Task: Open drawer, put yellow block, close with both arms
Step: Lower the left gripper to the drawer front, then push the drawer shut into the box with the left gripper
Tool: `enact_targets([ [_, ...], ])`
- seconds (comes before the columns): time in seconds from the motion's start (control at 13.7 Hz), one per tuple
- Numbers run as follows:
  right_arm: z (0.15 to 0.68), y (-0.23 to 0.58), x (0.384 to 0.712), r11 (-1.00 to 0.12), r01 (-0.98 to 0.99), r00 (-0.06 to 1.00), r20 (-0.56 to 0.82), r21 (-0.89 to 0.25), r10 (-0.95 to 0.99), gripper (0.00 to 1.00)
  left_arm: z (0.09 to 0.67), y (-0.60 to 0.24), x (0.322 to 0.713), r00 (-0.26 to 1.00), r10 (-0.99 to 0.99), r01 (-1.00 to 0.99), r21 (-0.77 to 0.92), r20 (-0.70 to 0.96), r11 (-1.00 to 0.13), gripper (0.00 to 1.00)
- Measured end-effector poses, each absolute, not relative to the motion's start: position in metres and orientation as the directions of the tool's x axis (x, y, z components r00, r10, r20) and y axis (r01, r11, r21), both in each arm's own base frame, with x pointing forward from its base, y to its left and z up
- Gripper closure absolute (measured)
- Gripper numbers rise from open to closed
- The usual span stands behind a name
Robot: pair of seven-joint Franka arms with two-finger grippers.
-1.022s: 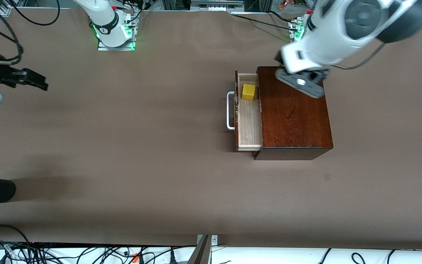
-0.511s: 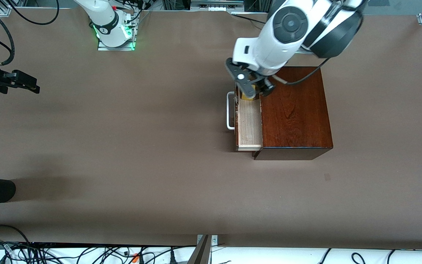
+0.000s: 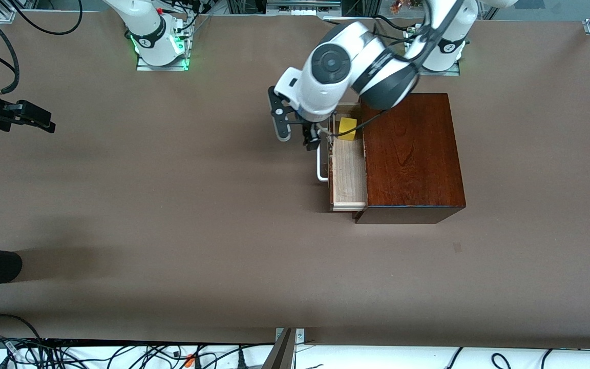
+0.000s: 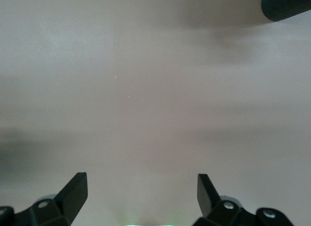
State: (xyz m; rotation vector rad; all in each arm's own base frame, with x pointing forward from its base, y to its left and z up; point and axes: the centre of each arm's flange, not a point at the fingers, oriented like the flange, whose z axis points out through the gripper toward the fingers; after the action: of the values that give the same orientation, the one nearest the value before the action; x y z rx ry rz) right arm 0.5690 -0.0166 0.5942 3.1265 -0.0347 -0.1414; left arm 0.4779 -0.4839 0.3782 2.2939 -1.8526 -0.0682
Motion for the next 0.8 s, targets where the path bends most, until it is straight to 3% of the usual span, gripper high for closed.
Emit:
enact_targets([
  [0.51, 0.595, -0.016, 0.569, -1.000, -0.025, 0.996, -0.088, 0.013, -0.026, 0.00, 0.317, -0.506, 0.467, -0.007, -1.000, -0.998, 0.065, -0.018, 0.006, 0.00],
  [0.8, 0.602, -0.015, 0.569, -1.000, -0.024, 0.997, -0.074, 0.012, -0.025, 0.00, 0.296, -0.500, 0.470, -0.060, -0.994, -0.998, 0.030, -0.091, 0.057, 0.00],
])
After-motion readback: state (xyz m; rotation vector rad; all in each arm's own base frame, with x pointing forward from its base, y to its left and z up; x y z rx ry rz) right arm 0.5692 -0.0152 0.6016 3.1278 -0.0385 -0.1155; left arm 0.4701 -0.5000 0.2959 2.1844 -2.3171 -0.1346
